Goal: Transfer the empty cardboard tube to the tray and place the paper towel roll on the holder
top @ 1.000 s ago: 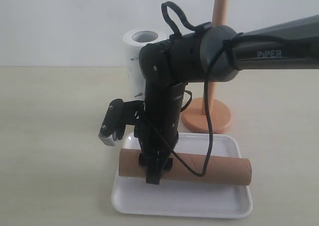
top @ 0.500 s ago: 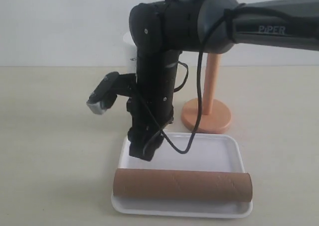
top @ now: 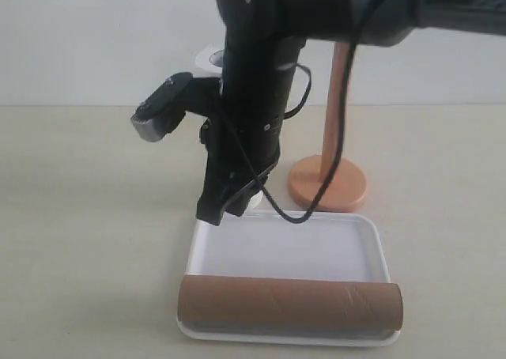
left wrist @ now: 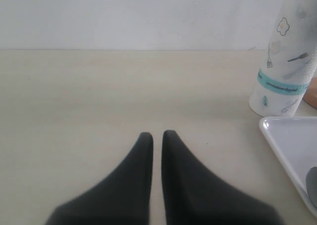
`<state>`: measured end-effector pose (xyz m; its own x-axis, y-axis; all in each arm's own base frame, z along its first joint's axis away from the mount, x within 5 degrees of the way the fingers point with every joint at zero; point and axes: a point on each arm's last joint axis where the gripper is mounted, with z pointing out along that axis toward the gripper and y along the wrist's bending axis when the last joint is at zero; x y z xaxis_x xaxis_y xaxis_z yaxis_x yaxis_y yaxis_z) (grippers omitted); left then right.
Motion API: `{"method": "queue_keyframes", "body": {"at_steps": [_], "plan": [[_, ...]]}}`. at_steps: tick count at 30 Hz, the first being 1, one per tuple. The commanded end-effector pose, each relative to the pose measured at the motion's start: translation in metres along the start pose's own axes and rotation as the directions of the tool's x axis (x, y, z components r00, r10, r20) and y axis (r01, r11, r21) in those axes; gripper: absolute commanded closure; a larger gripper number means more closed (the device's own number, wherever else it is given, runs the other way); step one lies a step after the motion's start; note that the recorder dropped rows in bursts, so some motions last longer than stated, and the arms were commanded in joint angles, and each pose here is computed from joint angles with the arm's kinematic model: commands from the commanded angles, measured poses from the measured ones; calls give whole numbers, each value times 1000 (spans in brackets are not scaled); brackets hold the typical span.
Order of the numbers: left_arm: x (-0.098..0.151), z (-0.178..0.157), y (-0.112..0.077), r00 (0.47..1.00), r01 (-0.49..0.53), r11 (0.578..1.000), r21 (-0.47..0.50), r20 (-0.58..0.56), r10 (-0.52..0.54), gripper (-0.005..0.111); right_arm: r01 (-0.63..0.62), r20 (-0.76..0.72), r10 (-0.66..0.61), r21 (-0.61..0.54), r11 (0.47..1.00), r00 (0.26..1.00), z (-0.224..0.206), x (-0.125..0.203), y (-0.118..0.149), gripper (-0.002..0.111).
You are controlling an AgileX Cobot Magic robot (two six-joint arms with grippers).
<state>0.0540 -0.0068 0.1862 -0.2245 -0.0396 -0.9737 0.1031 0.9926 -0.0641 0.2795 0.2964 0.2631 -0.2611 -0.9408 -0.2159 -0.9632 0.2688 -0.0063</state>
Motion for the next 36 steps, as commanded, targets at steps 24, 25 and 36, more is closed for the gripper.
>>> {"method": "queue_keyframes", "body": {"at_steps": [24, 25, 36], "plan": [[1, 0, 0, 1000, -2, 1000, -3, 1, 2, 101, -399, 728, 32, 338, 853, 685, -169, 273, 146, 107], [1, 0, 0, 1000, -2, 1000, -3, 1, 2, 101, -409, 751, 22, 336, 848, 660, -173, 280, 150, 107], [1, 0, 0, 1000, -2, 1000, -3, 1, 2, 101, -462, 870, -88, 341, 819, 486, -193, 331, 181, 107]]}}
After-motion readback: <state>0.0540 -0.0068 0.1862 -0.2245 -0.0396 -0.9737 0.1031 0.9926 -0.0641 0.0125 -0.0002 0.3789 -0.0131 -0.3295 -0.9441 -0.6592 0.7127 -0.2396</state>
